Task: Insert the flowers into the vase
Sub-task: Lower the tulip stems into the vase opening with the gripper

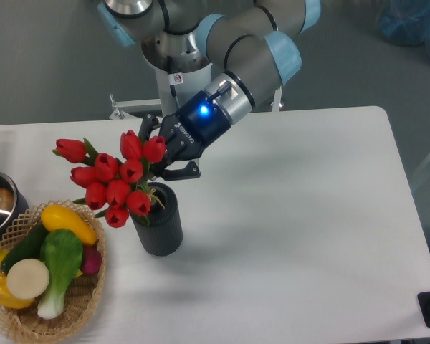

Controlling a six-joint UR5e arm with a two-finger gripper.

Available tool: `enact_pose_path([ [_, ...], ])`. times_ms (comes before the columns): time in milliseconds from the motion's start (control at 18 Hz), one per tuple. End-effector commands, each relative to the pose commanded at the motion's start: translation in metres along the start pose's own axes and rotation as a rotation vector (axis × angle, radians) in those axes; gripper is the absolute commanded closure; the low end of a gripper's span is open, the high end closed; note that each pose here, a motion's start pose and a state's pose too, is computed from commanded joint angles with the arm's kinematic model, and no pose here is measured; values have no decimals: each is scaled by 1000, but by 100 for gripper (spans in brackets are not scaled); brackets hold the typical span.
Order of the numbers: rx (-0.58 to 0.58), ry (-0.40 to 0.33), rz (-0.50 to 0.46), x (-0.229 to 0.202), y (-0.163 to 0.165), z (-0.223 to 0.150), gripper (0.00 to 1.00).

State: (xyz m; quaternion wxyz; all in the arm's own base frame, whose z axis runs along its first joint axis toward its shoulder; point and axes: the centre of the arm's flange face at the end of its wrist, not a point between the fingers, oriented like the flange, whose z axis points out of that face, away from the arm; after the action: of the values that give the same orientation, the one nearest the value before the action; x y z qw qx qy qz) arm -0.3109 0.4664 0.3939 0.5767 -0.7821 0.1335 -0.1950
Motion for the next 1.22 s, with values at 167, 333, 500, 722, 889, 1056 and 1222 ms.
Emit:
enact_pose_path([
  [167,-6,3,-8,-6,9,3,93],
  [333,-10,9,-21,-10,22,6,91],
  [500,-14,19,-17,-8,40,11,89],
  [722,-19,31,17,-2,63,15,87],
  [889,-18,32,16,0,72,15,76],
  [1056,-17,26,15,-1,74,12,47],
  [1222,-19,17,14,-3,75,8,6],
])
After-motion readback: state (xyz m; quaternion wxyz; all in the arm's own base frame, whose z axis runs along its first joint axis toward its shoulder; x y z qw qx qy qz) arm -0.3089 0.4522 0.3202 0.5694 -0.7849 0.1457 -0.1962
